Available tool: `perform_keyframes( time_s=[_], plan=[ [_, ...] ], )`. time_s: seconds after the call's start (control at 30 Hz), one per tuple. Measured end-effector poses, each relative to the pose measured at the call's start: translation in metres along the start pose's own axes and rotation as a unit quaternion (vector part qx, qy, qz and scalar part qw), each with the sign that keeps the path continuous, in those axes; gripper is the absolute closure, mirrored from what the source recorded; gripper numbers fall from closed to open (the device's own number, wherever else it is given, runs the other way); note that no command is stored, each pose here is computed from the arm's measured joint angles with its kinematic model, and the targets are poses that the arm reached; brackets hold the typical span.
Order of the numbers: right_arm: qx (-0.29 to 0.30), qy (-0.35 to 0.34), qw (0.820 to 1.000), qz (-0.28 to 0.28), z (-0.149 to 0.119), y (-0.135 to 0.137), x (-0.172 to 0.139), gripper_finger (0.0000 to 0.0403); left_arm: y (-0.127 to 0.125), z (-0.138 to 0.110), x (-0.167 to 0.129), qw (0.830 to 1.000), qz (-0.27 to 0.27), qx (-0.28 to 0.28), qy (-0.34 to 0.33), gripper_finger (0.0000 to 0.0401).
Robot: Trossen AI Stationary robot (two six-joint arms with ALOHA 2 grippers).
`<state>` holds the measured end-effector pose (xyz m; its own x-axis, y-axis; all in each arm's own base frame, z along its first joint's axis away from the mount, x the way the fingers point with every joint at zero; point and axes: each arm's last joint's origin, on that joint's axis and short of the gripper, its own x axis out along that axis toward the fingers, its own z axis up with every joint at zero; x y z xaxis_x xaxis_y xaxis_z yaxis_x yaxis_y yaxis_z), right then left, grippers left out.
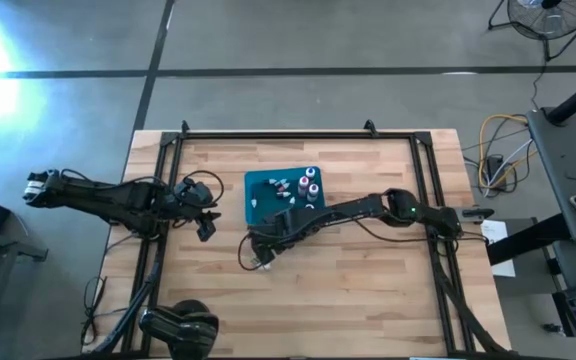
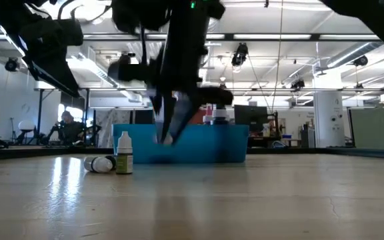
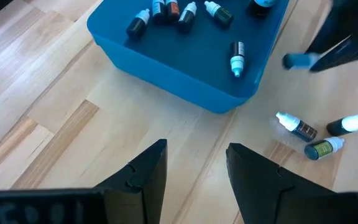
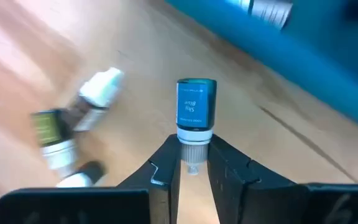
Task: Pick & Place food coloring
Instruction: Put the small sky blue food coloring bottle into the blue bin, then put the small light green food coloring bottle into the blue bin
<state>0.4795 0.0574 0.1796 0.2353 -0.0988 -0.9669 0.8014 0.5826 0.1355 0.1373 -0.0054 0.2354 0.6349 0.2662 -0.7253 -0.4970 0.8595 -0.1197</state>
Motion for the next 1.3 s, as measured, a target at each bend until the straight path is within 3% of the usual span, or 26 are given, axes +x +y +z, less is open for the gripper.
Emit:
perform_keyframes(
  time_s=[0.17,0.3,0.43,0.57,0.67,0.77,0.97,1.1,1.3],
  plan=[
    [-0.002,-0.079,0.997,0.023,0.013,-0.002,-0.049,0.0346,0.001,-0.001,0.0,1.0,0.004,0.003,0.007,0.0259],
    [0.033,-0.152,0.987,0.044,0.043,-0.015,-0.085,0.0333,0.003,-0.004,-0.001,1.0,0.011,-0.009,0.017,0.0259],
    [0.05,-0.152,0.986,0.041,0.073,-0.037,-0.087,0.0286,0.003,-0.006,0.0,1.0,0.014,-0.016,0.022,0.0259],
    [0.052,-0.126,0.99,0.047,0.082,-0.049,-0.092,0.0224,0.003,-0.006,0.001,0.999,0.011,-0.022,0.024,0.0259],
    [0.017,-0.125,0.992,0.025,0.076,-0.052,-0.101,0.0182,0.0,-0.002,0.002,1.0,0.002,-0.029,0.007,0.0259],
    [-0.047,-0.126,0.99,-0.042,0.06,-0.054,-0.107,0.0152,-0.003,0.005,0.005,0.999,-0.005,-0.028,-0.023,0.0259],
    [-0.202,-0.054,0.969,-0.133,0.027,-0.058,-0.109,0.0135,-0.018,0.024,0.026,0.997,-0.034,-0.019,-0.072,0.0259],
    [-0.25,0.012,0.953,-0.169,0.01,-0.066,-0.099,0.0143,-0.03,0.029,0.055,0.991,-0.066,-0.108,-0.034,0.0259],
    [-0.296,0.043,0.935,-0.189,-0.018,-0.081,-0.094,0.0152,-0.048,0.023,0.084,0.966,-0.054,-0.239,0.08,0.0259]
  ],
)
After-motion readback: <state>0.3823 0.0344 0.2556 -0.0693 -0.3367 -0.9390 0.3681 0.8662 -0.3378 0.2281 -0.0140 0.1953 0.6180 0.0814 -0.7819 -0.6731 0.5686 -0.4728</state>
